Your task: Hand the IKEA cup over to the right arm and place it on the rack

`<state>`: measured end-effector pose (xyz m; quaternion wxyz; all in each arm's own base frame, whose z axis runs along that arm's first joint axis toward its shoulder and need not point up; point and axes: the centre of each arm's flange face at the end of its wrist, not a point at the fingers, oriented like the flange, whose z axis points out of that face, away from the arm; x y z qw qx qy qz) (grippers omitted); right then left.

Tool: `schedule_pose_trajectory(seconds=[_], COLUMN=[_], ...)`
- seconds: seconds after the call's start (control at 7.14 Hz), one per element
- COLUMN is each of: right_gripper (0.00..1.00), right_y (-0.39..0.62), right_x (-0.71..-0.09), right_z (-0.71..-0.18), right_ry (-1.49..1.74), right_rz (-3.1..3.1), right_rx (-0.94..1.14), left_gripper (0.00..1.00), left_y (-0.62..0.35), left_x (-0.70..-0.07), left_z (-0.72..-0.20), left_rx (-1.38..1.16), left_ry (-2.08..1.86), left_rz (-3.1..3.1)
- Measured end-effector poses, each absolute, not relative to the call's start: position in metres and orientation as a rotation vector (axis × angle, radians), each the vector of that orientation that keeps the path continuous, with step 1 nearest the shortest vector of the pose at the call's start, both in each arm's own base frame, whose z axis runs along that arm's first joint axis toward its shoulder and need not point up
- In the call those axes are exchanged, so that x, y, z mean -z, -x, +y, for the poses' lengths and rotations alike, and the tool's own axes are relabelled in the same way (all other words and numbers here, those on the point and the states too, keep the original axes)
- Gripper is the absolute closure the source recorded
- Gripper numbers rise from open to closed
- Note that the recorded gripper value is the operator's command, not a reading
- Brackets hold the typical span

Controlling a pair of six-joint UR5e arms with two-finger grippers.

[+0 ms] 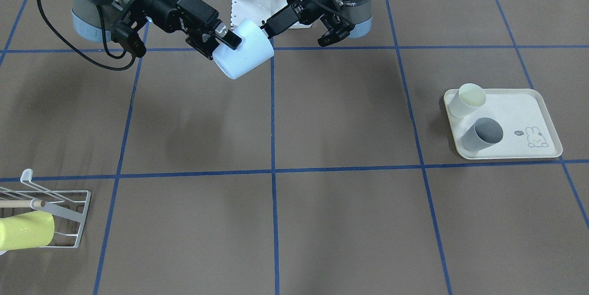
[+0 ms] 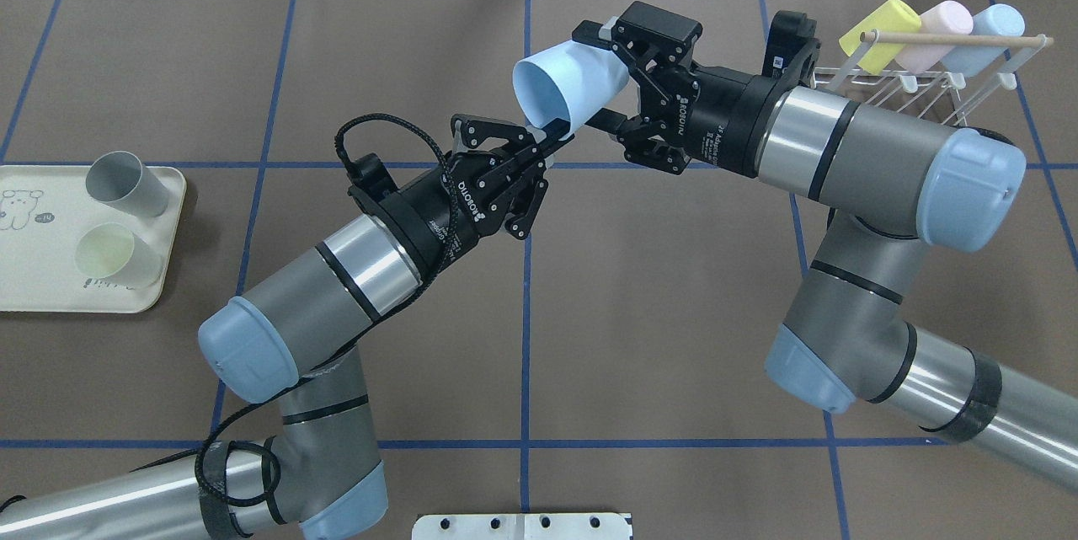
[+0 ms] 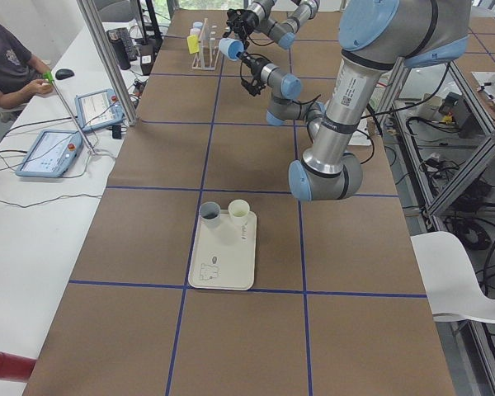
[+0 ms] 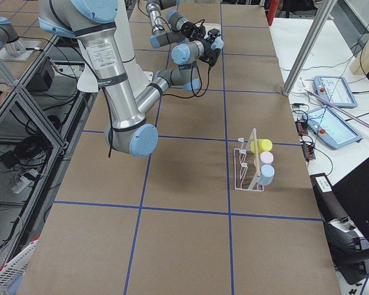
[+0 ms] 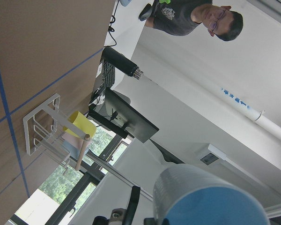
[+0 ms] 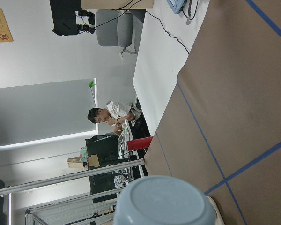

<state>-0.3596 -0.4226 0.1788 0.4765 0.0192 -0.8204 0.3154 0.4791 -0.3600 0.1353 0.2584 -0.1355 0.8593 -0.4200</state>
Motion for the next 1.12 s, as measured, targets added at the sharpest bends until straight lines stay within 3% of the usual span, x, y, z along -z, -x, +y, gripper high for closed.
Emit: schedule_pose_trajectory(seconds=[0.28, 0.42, 0.56, 0.7, 1.12], right_gripper=[0.01, 0.31, 0.99, 1.00, 1.00], right_y=[0.361, 0.361, 0.361, 0.362, 0.363], right_x=[-0.181, -0.181, -0.181, -0.180, -0.184], right_z=[-0.424, -0.424, -0.424, -0.425, -0.427], right_ry=[-0.046, -0.046, -0.046, -0.048, -0.060], right_rz=[-2.000, -1.999, -2.000, -2.001, -1.995], right_rx=[-0.773, -0.774, -0.775, -0.779, -0.778], left_gripper=[1.00, 1.00, 0.17, 0.00, 0.00], left_y=[-0.480, -0.480, -0.481, -0.482, -0.480], left_x=[-0.131, -0.131, -0.131, -0.131, -0.121], left_z=[-0.359, -0.359, -0.358, -0.359, -0.361], left_rx=[1.136, 1.136, 1.136, 1.137, 1.131], left_ry=[0.373, 0.373, 0.372, 0.367, 0.329], left_rz=[2.336, 2.336, 2.334, 2.325, 2.314])
